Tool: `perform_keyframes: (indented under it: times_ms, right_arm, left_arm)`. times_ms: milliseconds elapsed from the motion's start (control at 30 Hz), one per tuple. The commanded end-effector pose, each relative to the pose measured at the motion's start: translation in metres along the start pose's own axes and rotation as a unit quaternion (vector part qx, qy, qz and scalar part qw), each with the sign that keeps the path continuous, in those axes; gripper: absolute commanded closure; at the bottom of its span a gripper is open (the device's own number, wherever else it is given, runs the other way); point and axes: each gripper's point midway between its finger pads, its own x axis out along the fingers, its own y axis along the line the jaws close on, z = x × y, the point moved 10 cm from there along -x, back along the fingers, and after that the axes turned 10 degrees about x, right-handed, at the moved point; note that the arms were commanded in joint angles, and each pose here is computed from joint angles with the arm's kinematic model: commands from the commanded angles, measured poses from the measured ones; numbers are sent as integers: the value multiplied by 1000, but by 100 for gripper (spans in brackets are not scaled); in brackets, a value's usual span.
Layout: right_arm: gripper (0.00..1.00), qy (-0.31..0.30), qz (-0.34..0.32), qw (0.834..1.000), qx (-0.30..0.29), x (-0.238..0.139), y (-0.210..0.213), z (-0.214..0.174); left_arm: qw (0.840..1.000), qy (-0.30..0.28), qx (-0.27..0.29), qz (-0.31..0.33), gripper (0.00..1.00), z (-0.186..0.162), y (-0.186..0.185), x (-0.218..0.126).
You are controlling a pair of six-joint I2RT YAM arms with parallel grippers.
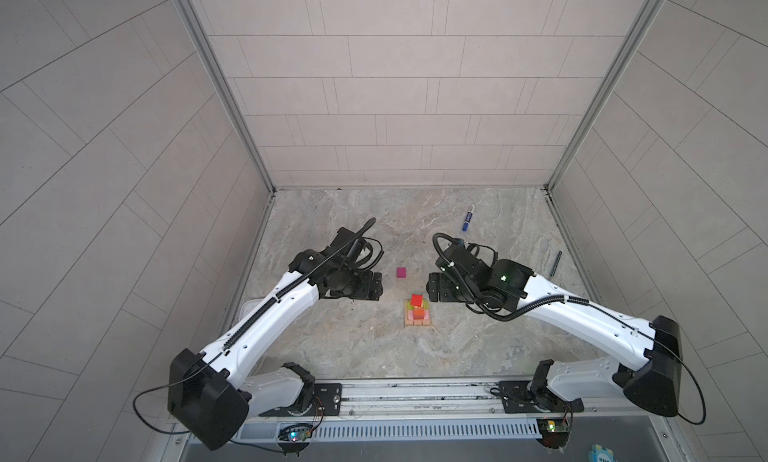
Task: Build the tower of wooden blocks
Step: 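Move the right gripper over the red cube while the left gripper withdraws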
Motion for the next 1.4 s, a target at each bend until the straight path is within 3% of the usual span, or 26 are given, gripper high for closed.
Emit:
perform_keyframes:
  times_ms: [0, 567, 833, 1367]
  right_arm:
    - [10, 7, -32, 999, 1, 2, 6, -4]
    - [12, 45, -72, 996, -18, 40, 44, -16]
    - [21, 53, -85, 995, -28, 57, 48, -19]
    - [30, 83, -98, 991, -34, 78, 51, -20]
  left_arm:
    - [1000, -18, 14, -19, 11, -2, 5, 0]
    - [997, -29, 12, -69, 11, -16, 10, 12]
    - [997, -40, 7, -66, 11, -18, 12, 9]
    - [997, -43, 4, -69, 11, -18, 13, 10]
